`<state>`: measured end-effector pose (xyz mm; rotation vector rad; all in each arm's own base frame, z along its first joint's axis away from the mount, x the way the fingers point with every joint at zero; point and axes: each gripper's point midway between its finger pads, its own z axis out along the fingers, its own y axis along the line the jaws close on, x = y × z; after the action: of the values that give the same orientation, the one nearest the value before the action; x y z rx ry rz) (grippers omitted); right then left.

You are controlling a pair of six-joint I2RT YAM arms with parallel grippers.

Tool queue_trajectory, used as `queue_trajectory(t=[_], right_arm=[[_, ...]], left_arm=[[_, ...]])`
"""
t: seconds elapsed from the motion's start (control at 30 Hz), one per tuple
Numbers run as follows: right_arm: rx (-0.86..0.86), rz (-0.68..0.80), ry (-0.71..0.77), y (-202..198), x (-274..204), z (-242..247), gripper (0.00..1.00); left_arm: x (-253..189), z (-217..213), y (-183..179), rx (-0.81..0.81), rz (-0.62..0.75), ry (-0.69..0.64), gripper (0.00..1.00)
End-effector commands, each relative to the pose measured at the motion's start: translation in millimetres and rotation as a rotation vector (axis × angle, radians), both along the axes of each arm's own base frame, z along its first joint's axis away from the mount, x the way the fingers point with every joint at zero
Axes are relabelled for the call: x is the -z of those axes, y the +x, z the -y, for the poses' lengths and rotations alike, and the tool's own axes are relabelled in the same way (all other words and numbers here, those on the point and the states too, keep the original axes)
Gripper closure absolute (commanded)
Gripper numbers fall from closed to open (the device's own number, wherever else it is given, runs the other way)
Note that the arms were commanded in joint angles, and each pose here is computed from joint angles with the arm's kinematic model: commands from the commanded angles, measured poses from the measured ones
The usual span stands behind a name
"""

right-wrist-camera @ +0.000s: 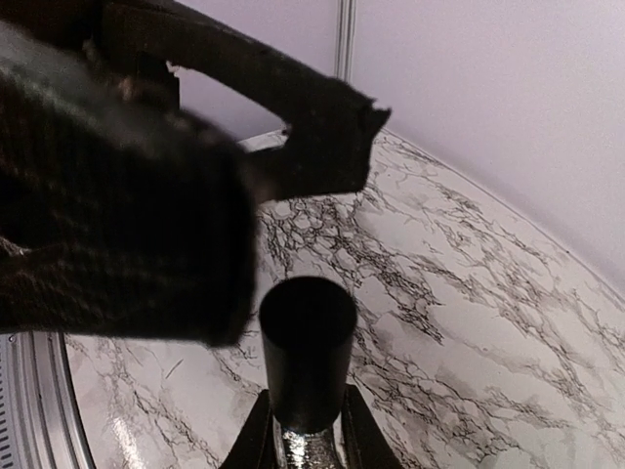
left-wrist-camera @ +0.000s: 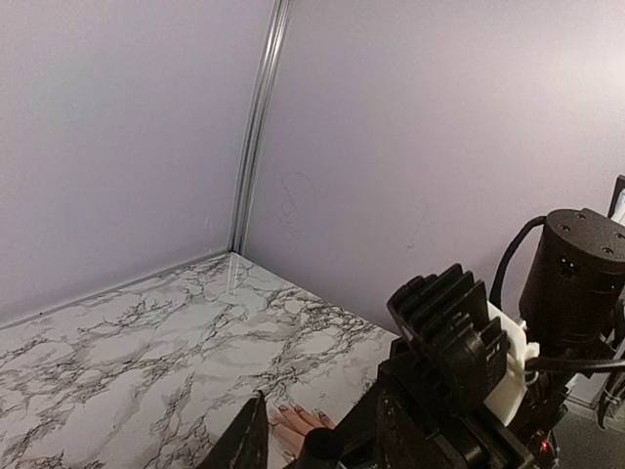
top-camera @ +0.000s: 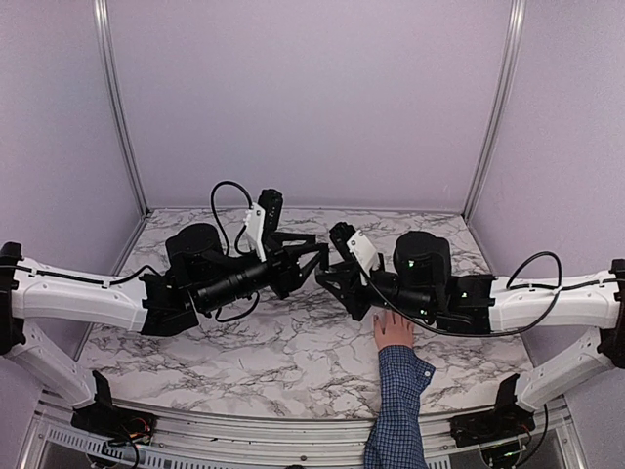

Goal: Paint the nails
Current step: Screw the nail polish bottle cap onto the nail polish bottle.

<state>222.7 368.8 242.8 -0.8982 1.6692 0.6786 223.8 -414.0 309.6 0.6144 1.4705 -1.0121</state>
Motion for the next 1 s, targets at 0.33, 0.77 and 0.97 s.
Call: queue_trajectory(t=[0.33, 0.77, 0.97], right_arm=[[0.055, 0.012, 0.041, 11.6, -18.5, -1.3, 1.00], [0.062, 0.029, 0.036, 12.3, -23.7, 1.3, 1.00], [0.058, 0.031, 0.033, 11.9, -24.0, 1.1, 1.00]], left_arm=[[15.3, 15.9, 25.3, -0.138, -0.033, 0.098, 0.66], [26.5, 17.2, 19.5, -0.102, -0.046, 0.148, 0.49], [24.9, 14.7, 20.9, -0.117, -0.035, 0.153, 0.59]])
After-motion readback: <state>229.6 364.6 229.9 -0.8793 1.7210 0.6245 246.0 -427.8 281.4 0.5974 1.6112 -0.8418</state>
